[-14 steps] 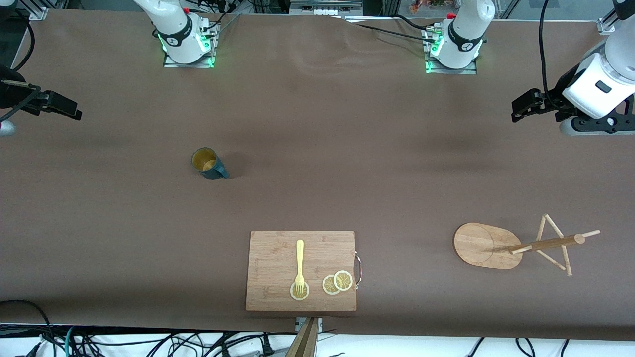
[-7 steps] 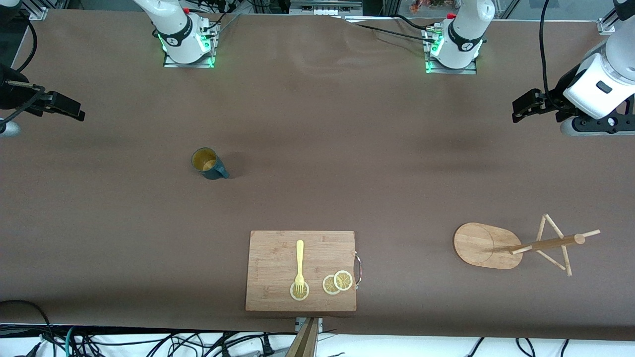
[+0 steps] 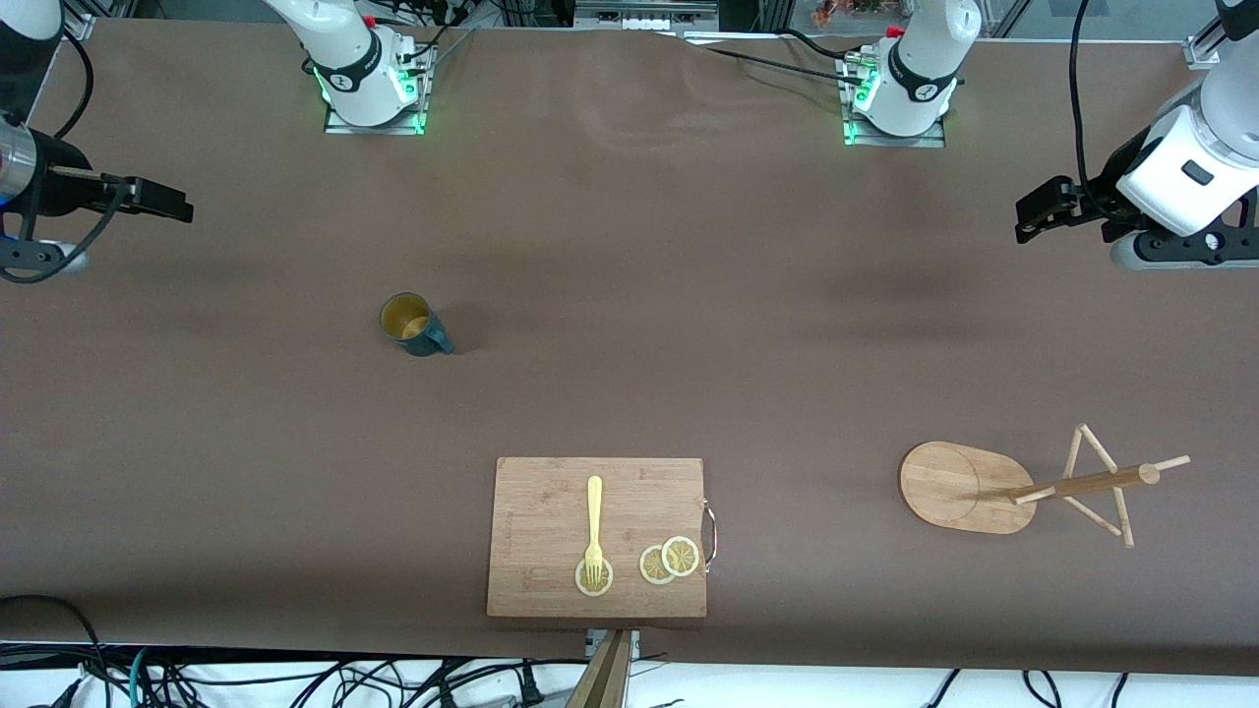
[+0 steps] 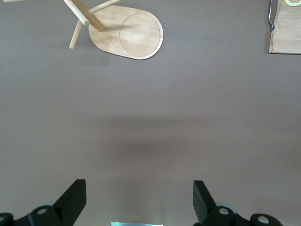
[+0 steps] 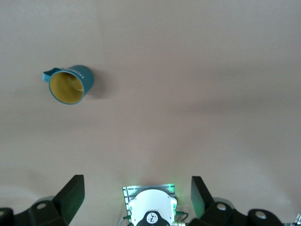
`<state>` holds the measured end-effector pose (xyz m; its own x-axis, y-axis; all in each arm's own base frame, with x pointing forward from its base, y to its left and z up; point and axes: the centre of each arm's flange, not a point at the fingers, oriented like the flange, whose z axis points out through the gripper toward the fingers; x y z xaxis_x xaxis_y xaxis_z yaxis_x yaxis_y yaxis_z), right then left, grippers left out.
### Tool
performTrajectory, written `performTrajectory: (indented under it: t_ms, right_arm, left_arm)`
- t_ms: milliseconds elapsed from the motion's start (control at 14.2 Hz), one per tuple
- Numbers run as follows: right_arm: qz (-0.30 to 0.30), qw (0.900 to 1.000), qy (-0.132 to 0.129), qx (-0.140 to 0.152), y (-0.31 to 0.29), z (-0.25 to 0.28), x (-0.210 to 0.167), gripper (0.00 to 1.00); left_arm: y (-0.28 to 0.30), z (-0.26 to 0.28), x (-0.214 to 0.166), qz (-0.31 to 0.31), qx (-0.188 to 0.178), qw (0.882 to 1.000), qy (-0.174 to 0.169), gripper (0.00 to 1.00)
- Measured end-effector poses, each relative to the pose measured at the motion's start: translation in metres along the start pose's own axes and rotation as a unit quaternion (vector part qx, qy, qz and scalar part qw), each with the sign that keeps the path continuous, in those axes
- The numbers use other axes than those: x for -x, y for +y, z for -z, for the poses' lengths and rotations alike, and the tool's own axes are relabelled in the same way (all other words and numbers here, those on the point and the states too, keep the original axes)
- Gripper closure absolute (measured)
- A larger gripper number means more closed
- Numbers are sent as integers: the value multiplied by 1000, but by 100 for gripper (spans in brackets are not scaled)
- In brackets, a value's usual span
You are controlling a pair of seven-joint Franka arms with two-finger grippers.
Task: Pass cup and hang on rack
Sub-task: 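Reach the right gripper down to the teal mug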
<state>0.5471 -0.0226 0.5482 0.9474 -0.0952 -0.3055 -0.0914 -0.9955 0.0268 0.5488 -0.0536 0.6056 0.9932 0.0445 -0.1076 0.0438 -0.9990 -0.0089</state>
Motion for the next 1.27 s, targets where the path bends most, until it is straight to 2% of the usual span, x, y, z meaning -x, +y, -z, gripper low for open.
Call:
performTrajectory:
  t_ms: [212, 353, 565, 707, 919, 1131, 1272]
  right_arm:
    - [0, 1000, -28, 0, 0, -26, -21, 0]
    - [-13, 999, -35, 3, -14, -30, -21, 0]
    - [-71, 997, -34, 8, -42, -32, -19, 1]
    - [-125, 992, -11, 7, -59, -42, -24, 1]
    - [-210, 976, 56, -12, -107, -80, -25, 1]
    - [-246, 963, 105, -32, -144, -130, -10, 2]
    - [-256, 959, 119, -38, -141, -157, -2, 12]
  left_arm:
    - [0, 0, 0, 0, 0, 1000, 0, 0]
    - [0, 0, 0, 0, 0, 1000, 0, 0]
    - [0, 0, 0, 0, 0, 1000, 0, 0]
    - [0, 0, 0, 0, 0, 1000, 0, 0]
    - [0, 0, 0, 0, 0, 1000, 0, 0]
    - [0, 0, 0, 0, 0, 1000, 0, 0]
    - [0, 0, 0, 0, 0, 1000, 0, 0]
